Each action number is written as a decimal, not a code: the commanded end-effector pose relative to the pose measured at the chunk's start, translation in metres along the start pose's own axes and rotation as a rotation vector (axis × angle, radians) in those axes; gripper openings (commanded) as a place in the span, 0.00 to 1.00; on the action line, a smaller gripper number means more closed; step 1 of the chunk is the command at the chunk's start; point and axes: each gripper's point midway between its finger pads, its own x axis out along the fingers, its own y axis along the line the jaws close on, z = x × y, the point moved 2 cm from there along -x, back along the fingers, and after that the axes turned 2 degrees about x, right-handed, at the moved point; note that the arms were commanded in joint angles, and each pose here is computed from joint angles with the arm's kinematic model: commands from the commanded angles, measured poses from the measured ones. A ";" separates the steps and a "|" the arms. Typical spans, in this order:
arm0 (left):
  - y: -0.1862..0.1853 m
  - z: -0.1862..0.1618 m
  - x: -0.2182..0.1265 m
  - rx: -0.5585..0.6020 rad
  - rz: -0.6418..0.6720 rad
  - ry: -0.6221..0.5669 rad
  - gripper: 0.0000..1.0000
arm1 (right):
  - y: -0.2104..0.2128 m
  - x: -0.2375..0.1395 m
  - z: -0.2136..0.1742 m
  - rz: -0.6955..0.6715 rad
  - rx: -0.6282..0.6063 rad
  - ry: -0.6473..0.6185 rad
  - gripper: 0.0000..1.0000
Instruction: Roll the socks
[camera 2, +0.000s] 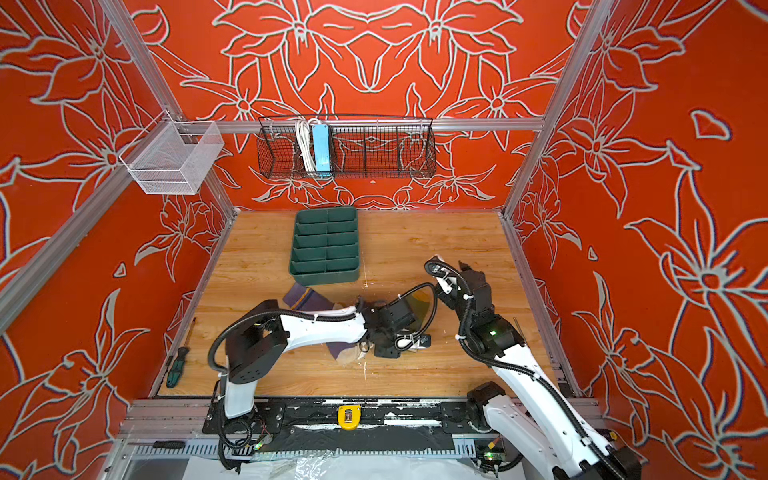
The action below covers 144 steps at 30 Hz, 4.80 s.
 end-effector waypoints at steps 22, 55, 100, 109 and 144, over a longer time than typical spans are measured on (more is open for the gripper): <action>0.014 -0.013 0.042 -0.722 -0.677 0.110 0.05 | 0.141 -0.086 -0.106 0.845 -0.599 0.156 0.58; 0.013 0.000 0.020 -0.680 -0.702 -0.063 0.43 | 0.227 -0.034 -0.164 0.961 -0.732 0.160 0.10; -0.017 -0.071 -0.234 0.352 0.679 -0.515 0.97 | 0.267 -0.056 -0.105 1.408 -0.250 0.590 0.00; -0.074 -0.051 -0.151 0.515 0.490 -0.413 0.87 | 0.267 -0.043 -0.106 1.412 -0.272 0.636 0.00; -0.012 -0.045 0.000 0.297 0.667 -0.081 0.05 | 0.258 -0.061 -0.101 1.439 -0.252 0.602 0.00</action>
